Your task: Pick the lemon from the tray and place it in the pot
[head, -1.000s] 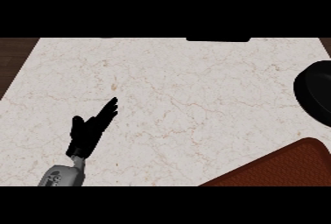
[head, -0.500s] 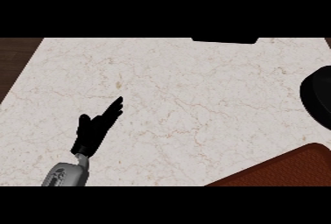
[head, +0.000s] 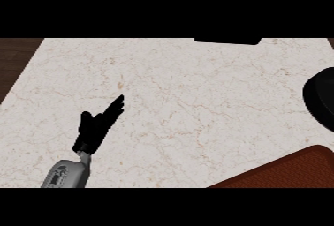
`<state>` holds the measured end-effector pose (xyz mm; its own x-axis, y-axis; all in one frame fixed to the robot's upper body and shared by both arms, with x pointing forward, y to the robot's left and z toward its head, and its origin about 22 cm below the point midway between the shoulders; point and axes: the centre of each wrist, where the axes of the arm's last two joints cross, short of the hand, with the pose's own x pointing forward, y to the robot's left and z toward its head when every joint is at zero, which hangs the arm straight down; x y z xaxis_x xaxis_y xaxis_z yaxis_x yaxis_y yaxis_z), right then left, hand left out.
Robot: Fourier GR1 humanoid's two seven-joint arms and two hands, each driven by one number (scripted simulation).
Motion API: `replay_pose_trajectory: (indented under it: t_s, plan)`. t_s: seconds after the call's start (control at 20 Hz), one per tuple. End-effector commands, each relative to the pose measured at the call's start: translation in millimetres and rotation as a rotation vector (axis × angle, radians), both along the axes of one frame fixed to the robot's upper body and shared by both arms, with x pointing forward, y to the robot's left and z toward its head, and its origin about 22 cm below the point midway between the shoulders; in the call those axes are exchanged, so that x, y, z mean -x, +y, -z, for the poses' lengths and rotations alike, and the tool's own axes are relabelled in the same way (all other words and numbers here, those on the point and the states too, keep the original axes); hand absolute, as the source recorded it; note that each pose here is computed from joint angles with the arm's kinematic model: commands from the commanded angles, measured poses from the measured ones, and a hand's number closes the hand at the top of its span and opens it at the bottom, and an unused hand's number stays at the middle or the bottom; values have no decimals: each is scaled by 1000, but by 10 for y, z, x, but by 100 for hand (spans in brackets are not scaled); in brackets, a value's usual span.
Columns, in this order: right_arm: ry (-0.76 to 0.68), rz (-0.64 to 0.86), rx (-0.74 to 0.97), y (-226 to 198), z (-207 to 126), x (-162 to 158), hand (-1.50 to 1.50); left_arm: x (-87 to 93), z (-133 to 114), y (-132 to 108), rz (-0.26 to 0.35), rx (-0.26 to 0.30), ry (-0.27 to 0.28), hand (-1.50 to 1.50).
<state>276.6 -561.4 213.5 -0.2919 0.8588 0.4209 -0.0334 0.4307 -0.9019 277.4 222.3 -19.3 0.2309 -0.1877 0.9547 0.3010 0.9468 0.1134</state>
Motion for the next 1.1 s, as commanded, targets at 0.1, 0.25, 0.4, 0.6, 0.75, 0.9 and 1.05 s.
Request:
replay_pose_trajectory:
  t_s: [0.1, 0.25, 0.4, 0.6, 0.75, 0.9, 1.05]
  plan:
    - [-17, -79, 305, 377, 162, -404, 150, -70, -65, -79, 3, -8, -6, 0]
    - [30, -36, 402, 404, 261, -491, 150, 61, 45, 59, -20, -1, 1, 0]
    - [239, -46, 452, 434, 506, -515, 150, 49, 63, 114, -2, -2, 1, 0]
    - [450, 83, 518, 623, 688, -702, -150, 8, -32, 13, 1, -11, -5, 0]
    - [471, 37, 524, 759, 683, -867, -150, 65, -100, -1, -13, -22, -10, 0]
    - [389, -72, 247, 951, 880, -981, -150, 50, -27, -86, -12, 0, 2, 0]
    - [266, -101, -51, 975, 802, -1040, -150, 126, 27, 0, -24, 10, 37, 0]
